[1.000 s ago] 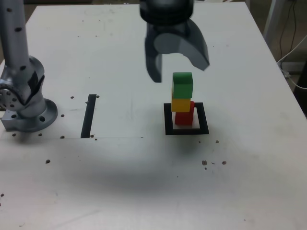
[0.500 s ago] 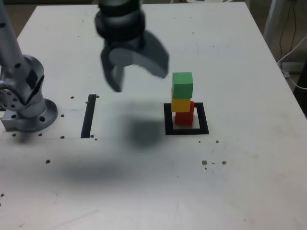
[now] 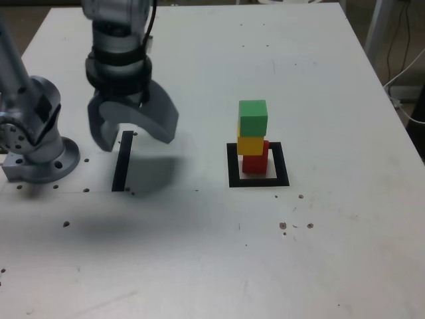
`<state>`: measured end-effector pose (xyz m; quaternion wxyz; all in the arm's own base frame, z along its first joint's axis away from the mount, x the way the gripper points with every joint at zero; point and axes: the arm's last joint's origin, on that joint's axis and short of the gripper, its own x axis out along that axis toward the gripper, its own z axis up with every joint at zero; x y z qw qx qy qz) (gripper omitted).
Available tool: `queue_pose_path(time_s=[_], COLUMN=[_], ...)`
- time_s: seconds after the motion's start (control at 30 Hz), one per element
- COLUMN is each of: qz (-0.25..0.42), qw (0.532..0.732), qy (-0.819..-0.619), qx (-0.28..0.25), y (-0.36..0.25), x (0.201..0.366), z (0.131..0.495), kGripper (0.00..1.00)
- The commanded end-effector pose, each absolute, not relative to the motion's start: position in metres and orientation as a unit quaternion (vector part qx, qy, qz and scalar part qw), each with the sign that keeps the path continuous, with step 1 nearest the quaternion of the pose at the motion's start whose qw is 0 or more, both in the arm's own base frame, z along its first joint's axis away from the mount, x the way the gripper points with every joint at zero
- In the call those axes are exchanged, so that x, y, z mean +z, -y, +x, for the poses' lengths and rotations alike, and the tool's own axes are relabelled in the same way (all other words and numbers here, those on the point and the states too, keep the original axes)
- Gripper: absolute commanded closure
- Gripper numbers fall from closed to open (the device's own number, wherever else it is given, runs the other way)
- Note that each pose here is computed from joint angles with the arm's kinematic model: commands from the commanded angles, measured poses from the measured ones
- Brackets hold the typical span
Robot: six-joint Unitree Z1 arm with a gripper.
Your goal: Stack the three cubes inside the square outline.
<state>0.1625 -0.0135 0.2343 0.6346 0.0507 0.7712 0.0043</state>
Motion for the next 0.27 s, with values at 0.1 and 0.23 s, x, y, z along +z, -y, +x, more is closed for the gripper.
queue_pose_path(time_s=[0.1,0.23], qz=[0.050,0.049], qw=[0.627,0.623], qy=[-0.777,-0.781], qx=[0.003,0.002], y=[0.0130,0.0130], x=[0.2306,0.2286], z=[0.1554,0.1528], kGripper=[0.01,0.01])
